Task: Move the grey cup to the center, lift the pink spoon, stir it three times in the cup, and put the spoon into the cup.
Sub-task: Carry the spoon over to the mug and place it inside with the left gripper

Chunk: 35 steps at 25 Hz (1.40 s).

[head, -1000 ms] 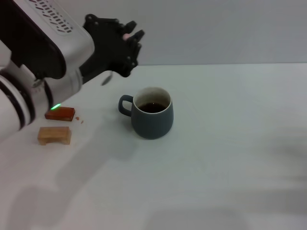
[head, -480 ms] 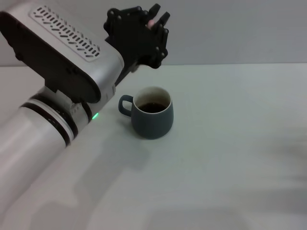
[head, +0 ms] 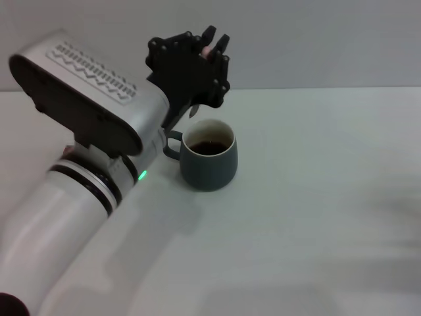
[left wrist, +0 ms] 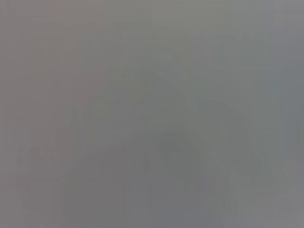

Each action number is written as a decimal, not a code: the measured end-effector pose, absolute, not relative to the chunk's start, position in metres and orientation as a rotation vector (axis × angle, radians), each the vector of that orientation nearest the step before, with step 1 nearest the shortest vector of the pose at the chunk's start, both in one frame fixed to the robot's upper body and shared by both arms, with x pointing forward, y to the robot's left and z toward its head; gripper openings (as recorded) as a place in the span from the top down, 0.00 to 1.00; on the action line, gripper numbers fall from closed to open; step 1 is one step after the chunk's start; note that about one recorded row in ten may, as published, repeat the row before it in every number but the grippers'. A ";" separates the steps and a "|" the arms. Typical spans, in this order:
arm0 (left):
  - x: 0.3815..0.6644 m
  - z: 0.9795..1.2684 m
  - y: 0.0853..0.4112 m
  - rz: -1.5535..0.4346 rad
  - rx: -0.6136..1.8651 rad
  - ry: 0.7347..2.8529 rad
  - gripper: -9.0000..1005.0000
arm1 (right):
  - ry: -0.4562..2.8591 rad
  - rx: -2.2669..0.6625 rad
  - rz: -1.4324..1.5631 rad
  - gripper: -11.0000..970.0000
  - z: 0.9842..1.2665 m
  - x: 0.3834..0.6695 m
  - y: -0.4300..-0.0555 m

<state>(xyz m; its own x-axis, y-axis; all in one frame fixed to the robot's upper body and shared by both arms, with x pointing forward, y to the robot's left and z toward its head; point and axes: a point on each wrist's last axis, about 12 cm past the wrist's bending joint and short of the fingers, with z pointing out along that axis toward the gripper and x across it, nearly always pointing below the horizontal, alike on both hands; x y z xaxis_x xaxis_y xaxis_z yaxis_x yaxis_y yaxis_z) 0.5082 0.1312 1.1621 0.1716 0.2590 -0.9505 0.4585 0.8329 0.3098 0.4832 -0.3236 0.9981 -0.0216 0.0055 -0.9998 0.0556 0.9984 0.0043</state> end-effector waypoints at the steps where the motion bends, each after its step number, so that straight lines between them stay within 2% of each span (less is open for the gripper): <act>1: 0.509 1.161 0.130 -0.156 0.623 1.418 0.86 | 1.592 0.048 -0.040 0.99 0.998 0.483 -0.324; 11: 0.511 1.156 0.122 -0.184 0.652 1.425 0.86 | 1.594 0.048 -0.043 0.99 0.998 0.483 -0.324; 35: 0.545 1.099 0.131 -0.173 0.629 1.557 0.86 | 1.595 0.047 -0.045 0.99 0.998 0.482 -0.325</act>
<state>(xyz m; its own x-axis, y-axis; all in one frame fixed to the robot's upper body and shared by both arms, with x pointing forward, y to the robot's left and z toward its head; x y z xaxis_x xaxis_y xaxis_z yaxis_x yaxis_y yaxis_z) 0.5452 0.1312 1.0986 0.0379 0.2823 -0.9586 0.4853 0.8333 0.2646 0.4823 -0.3249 0.9976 -0.0242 0.0022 -0.9997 0.0587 0.9983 0.0007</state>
